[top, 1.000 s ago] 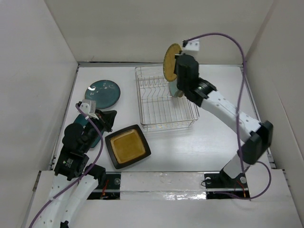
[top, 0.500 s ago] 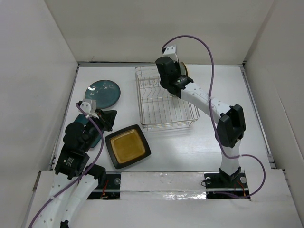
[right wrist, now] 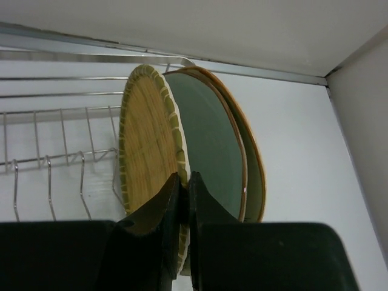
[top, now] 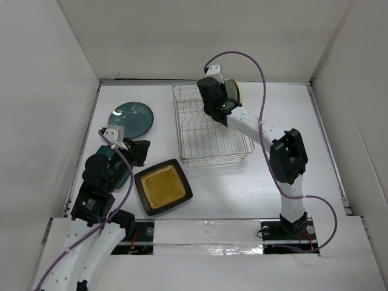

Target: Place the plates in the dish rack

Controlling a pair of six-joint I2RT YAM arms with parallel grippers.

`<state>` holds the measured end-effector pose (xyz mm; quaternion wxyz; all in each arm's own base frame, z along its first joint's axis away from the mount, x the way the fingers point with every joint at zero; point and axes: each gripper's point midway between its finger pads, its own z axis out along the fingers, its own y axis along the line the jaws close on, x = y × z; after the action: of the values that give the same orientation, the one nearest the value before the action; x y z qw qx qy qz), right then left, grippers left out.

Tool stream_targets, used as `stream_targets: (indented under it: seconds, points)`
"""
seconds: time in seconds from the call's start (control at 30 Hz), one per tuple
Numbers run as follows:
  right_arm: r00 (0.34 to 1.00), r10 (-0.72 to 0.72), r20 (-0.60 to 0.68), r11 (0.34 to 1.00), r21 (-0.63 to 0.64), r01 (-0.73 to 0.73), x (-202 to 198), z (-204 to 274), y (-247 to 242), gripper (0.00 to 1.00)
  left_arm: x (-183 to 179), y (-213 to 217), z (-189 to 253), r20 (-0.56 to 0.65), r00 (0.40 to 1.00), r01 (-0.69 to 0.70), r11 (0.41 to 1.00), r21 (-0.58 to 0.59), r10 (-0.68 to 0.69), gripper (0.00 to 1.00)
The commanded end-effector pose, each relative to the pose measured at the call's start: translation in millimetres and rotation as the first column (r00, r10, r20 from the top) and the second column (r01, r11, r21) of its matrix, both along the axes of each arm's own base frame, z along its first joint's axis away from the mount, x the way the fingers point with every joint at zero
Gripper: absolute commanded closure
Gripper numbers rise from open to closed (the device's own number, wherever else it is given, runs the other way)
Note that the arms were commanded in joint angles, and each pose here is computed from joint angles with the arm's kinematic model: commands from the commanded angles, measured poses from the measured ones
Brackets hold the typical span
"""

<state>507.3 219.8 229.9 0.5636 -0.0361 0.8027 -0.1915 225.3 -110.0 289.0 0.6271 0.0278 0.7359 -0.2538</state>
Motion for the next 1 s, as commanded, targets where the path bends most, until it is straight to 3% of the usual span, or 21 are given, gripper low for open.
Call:
stream_targets:
  seconds: [0.0,0.17,0.47,0.57,0.6,0.7,0.8,0.93,0.97]
  points:
    - [0.999,0.044,0.011,0.998,0.045,-0.045,9,-10,18,1.0,4,1,9,0.023,1.0,-0.013,1.0,-0.013,0.013,0.89]
    - [0.998,0.054,-0.025,0.997,0.052,-0.053,21,-26,4,1.0,7,0,6,0.009,1.0,-0.016,1.0,-0.011,0.016,0.88]
    - [0.996,0.083,-0.038,0.993,0.082,-0.08,34,-11,-35,1.0,10,-1,1,-0.014,1.0,-0.017,1.0,-0.013,0.017,0.85]
    - [0.993,0.114,-0.042,0.988,0.112,-0.109,29,-12,-30,0.8,12,0,1,-0.018,0.999,-0.027,0.999,-0.018,0.027,0.82]
    - [0.991,0.125,-0.044,0.985,0.126,-0.118,28,-13,-28,0.64,13,2,0,-0.02,0.999,-0.032,0.999,-0.019,0.031,0.82]
    - [0.99,0.131,-0.05,0.982,0.146,-0.122,25,-8,-27,0.41,14,2,1,-0.022,0.999,-0.03,0.999,-0.028,0.029,0.78]
    - [0.986,0.164,-0.012,0.96,0.231,-0.157,14,15,-21,0.27,16,2,-1,-0.03,0.999,-0.036,0.999,-0.026,0.035,0.74]
    - [0.964,0.255,0.076,0.908,0.325,-0.266,-23,52,8,0.19,17,4,1,-0.024,0.999,-0.049,0.998,-0.025,0.049,0.72]
    - [0.96,0.274,0.063,0.901,0.332,-0.278,-36,42,12,0.18,17,5,0,-0.026,0.998,-0.053,0.998,-0.024,0.052,0.71]
